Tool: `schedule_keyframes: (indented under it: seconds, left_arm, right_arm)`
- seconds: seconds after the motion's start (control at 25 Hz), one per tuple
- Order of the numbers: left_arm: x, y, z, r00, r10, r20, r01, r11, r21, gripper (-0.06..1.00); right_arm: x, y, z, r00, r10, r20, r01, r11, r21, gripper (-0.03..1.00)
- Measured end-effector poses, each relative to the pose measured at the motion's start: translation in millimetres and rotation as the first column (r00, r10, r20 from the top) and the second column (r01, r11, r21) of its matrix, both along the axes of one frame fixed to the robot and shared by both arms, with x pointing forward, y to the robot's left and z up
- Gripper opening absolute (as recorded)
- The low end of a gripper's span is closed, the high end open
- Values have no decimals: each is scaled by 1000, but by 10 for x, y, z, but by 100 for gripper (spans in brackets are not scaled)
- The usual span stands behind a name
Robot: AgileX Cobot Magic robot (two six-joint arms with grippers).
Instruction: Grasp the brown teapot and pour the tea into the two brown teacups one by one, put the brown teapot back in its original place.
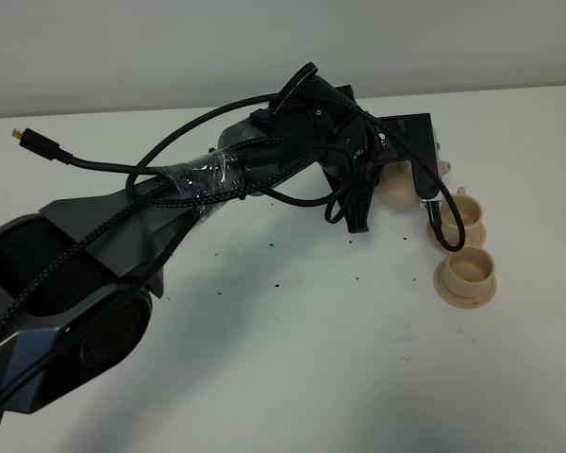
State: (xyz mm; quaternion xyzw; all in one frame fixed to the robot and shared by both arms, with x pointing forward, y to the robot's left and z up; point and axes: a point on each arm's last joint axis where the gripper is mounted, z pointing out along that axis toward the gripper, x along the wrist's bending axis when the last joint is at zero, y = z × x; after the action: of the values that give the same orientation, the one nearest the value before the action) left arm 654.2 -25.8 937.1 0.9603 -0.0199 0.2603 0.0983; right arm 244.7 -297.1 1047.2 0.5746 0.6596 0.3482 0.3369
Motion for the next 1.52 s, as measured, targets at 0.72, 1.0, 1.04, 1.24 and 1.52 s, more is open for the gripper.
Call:
schedule_keyframes:
  seconds: [0.72, 1.0, 1.04, 1.24, 1.52]
  left_arm:
    - [9, 10, 9, 988, -143, 52, 135, 983, 124, 12]
    - [19, 9, -51, 983, -177, 55, 166, 973, 160, 12]
    - [17, 1, -75, 981, -184, 57, 173, 970, 169, 12]
    - [1, -44, -74, 971, -221, 89, 198, 957, 214, 12]
    - [-1, -61, -65, 967, -232, 103, 205, 953, 221, 12]
  right_arm:
    - [0, 0, 0, 1000, 0, 0, 0, 1000, 1, 33]
    - [0, 0, 0, 1000, 0, 0, 0, 1000, 1, 33]
    - [0, 0, 0, 1000, 0, 0, 0, 1000, 1, 33]
    - [0, 0, 0, 1000, 0, 0, 0, 1000, 0, 33]
    - [0, 0, 0, 1000, 0, 0, 0, 1000, 0, 33]
